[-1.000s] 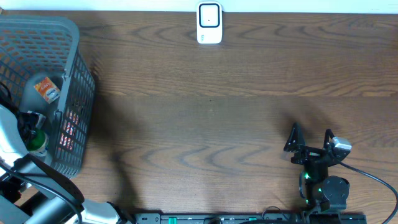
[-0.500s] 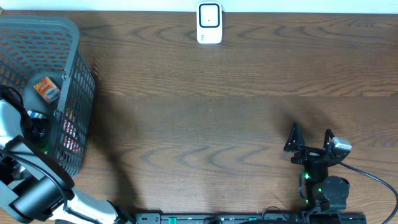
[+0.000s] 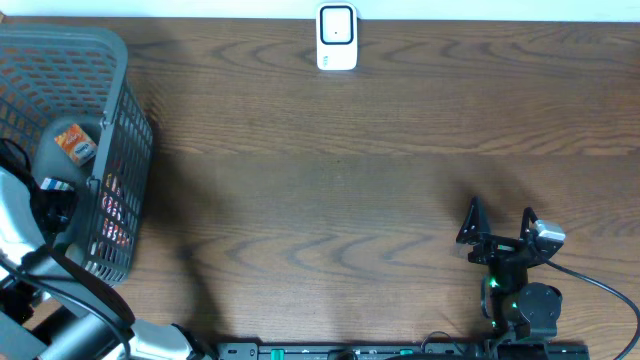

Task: Scan the item barcode
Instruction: 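Lower the left gripper and grasp the green-capped bottle, then lift the bottle out and carry it toward the white scanner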

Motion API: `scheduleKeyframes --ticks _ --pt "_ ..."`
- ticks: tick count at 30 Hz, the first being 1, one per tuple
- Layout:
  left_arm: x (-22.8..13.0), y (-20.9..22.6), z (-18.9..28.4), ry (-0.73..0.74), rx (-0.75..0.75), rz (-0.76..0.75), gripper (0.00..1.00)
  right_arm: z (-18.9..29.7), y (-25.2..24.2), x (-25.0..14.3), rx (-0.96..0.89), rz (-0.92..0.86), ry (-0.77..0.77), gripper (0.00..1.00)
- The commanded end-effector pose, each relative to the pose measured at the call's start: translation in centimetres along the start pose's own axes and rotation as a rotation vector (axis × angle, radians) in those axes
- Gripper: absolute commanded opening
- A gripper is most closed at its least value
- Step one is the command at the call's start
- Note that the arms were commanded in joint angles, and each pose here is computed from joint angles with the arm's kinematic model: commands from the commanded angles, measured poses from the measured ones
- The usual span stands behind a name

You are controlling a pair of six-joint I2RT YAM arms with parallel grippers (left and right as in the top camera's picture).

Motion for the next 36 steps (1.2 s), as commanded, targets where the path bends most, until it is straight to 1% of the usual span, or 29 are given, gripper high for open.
scheduleKeyframes --ticks 1,7,10,13,17,25,31,32,34,36 --pt "-0.7 0.5 0.3 0.029 0.006 -0.015 0.88 0.0 -0.2 0.1 -0.008 0.010 -0.006 0.99" --pt "-1.8 0.7 -0.5 0.085 0.030 0.029 0.88 0.0 -0.2 0.1 -0.008 0.010 -0.006 0.99" --pt "-3.0 1.0 -1.9 0.116 0.052 0.083 0.88 0.0 -0.2 0.1 -0.008 0.010 -0.006 0.99" --pt "-3.8 1.1 -3.1 0.132 0.063 0.084 0.88 0.0 -0.2 0.1 -0.008 0.010 -0.006 0.99" --pt "-5.0 1.5 -4.2 0.161 0.091 0.132 0.88 0.0 -0.2 0.1 -0.008 0.010 -0.006 0.99" --pt "-5.6 1.9 -6.1 0.132 0.121 0.135 0.88 0.0 -0.2 0.1 -0.008 0.010 -0.006 0.99" --pt "-5.5 1.8 -6.9 0.108 0.110 0.142 0.87 0.0 -0.2 0.1 -0.008 0.010 -0.006 0.99" --pt "-5.4 1.7 -6.9 0.103 0.107 0.144 0.84 0.0 -0.2 0.1 -0.008 0.010 -0.006 0.99" --pt "-5.3 1.6 -6.9 0.098 0.104 0.145 0.72 0.0 -0.2 0.1 -0.008 0.010 -0.006 0.99" --pt "-5.2 1.6 -6.9 0.092 0.103 0.146 0.66 0.0 -0.2 0.1 -0.008 0.010 -0.006 0.99"
Point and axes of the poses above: each gripper's point midway between its finger pads, its own z axis back along the fingers, its own y axis along the line the jaws close on, x = y × z, the point moved 4 cm from there along z, back along the fingers, and after that the axes turned 14 degrees about -z, right-handed, at the moved point
